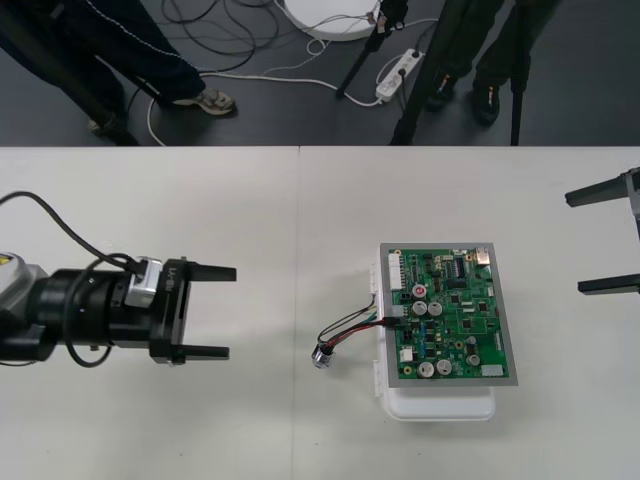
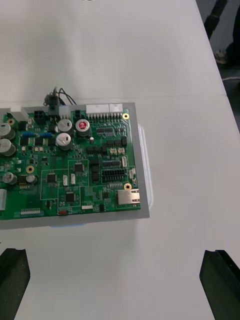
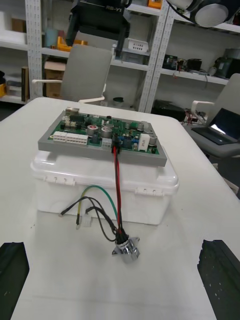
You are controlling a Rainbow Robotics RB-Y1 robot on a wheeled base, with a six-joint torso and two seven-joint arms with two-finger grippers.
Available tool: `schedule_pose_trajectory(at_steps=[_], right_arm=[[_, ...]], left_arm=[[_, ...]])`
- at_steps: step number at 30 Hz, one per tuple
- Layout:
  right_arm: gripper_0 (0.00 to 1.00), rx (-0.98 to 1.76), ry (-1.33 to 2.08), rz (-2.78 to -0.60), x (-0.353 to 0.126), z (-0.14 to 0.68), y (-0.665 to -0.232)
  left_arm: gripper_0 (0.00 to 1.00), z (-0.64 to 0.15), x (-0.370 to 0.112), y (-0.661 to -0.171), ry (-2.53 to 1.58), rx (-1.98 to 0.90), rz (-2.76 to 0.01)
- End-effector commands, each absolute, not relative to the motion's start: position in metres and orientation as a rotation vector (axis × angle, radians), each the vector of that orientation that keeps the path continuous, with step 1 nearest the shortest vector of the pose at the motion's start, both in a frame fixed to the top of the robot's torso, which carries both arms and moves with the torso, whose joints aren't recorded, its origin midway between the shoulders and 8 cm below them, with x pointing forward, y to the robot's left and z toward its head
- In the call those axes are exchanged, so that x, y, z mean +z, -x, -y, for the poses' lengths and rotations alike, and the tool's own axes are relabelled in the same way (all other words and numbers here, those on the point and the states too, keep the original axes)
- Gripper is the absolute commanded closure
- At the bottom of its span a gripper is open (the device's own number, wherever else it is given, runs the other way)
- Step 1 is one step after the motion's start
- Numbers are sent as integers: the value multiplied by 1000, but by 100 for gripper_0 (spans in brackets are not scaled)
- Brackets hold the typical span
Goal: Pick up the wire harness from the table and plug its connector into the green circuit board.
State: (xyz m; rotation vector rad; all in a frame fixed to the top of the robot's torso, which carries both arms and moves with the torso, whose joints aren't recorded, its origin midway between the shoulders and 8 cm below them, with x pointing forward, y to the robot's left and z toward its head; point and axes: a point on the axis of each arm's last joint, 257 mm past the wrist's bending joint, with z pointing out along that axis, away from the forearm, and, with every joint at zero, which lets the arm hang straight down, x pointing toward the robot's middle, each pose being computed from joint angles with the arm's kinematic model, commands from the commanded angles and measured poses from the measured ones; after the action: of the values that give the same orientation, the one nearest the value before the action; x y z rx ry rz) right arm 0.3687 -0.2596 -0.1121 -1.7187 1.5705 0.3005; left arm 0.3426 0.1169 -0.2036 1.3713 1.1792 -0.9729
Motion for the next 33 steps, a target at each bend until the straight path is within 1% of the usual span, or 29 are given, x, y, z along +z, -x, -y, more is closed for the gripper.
schedule_pose_trajectory(at_steps=[1,5,10,19,21,29,33], right_arm=[[0,318,1708,-1483,-89,262,-358],[0,339,1660,-1419,-70,253,-358],[0,441,1622,-1373,-63,239,-345],[0,516,1608,-1372,-82,231,-323],[0,498,1576,-1362,-82,226,-324],[0,452,1528,-1394,-84,236,-329],[0,465,1528,-1349,-83,247,-328]], left_arm=[[0,-152,-175,-317,-1473,-1023,-1172],[0,-169,-155,-312,-1506,-1023,-1199],[0,-187,-134,-314,-1521,-963,-1271],[0,-206,-100,-296,-1514,-907,-1385],[0,-207,-92,-290,-1510,-895,-1409],[0,-212,-82,-279,-1526,-861,-1463],[0,-218,-85,-277,-1524,-850,-1483]])
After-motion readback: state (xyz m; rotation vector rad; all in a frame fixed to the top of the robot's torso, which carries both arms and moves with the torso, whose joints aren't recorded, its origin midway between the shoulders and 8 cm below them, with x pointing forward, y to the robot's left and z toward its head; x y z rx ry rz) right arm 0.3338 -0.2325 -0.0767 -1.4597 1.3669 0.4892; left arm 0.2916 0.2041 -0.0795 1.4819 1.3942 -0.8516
